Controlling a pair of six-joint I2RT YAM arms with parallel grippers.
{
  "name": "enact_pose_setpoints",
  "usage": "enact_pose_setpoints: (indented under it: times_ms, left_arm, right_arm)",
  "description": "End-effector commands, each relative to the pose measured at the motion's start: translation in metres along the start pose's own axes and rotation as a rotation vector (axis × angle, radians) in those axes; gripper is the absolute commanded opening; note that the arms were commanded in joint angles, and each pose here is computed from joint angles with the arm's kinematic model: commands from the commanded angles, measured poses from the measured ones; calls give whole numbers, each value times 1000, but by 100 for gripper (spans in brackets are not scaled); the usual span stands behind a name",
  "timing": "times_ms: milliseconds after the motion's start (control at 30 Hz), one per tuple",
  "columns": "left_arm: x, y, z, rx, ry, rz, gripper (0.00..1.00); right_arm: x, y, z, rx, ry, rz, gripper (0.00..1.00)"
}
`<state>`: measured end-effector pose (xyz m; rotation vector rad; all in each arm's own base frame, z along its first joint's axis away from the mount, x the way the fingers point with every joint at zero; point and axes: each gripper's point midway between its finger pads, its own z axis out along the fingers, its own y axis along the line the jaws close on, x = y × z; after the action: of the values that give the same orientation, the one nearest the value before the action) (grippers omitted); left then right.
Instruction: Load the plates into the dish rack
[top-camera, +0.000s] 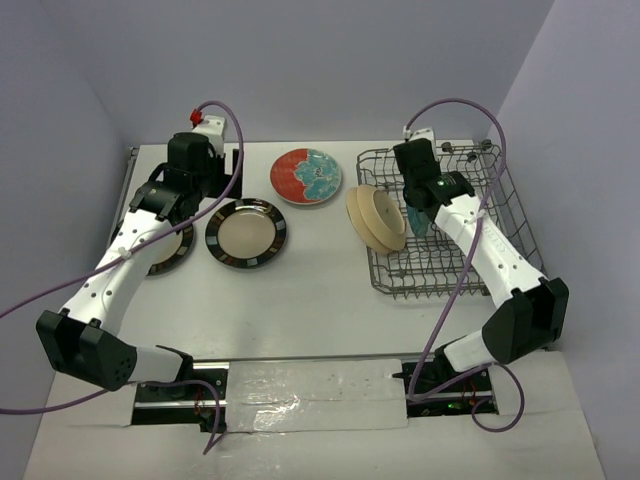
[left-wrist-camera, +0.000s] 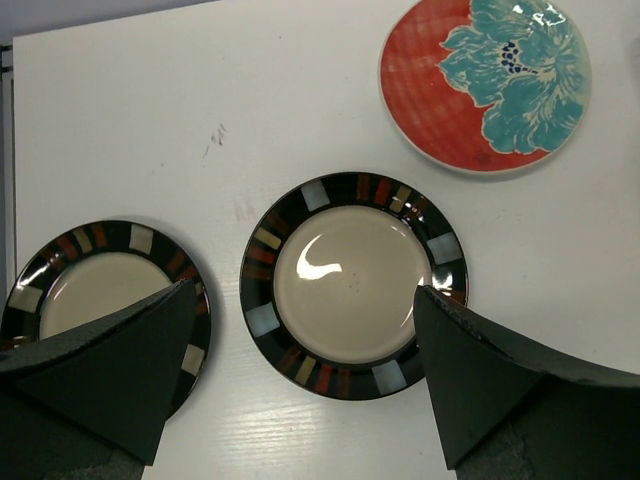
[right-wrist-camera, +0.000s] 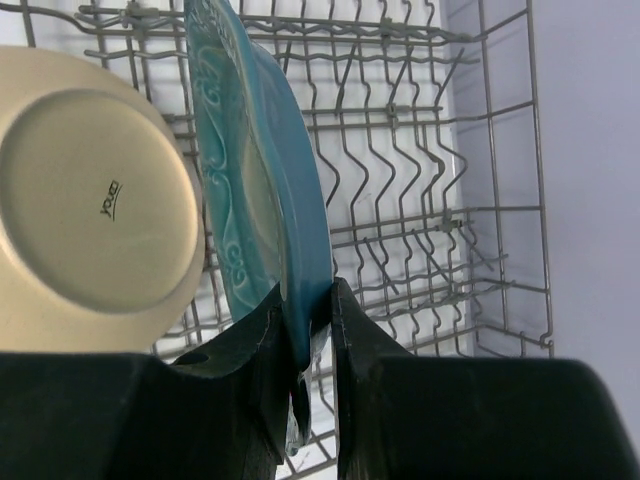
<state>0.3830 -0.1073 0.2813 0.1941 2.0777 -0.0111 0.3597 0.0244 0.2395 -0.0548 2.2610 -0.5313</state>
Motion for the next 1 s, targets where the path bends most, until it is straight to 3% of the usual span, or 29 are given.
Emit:
enact_pose_setpoints:
  times_ms: [0, 733, 833, 933, 967]
  left_arm:
    - [-12, 8, -9, -27, -57, -50, 99]
    - [-17, 23, -4, -59, -77, -38, 99]
    - [-17, 25, -3, -65, -79, -38, 99]
    - [-13, 26, -2, -70, -71, -39, 99]
    - [-13, 26, -2, -68, -71, -40, 99]
  right_arm:
    - [-43, -18, -2, 131, -154, 105, 0]
    - [-8, 27, 34, 168, -57, -111, 0]
    - [-2, 34, 38, 171, -36, -140, 6]
    - [1, 43, 37, 155, -26, -149, 26]
    - [3, 47, 37, 137, -21, -152, 40]
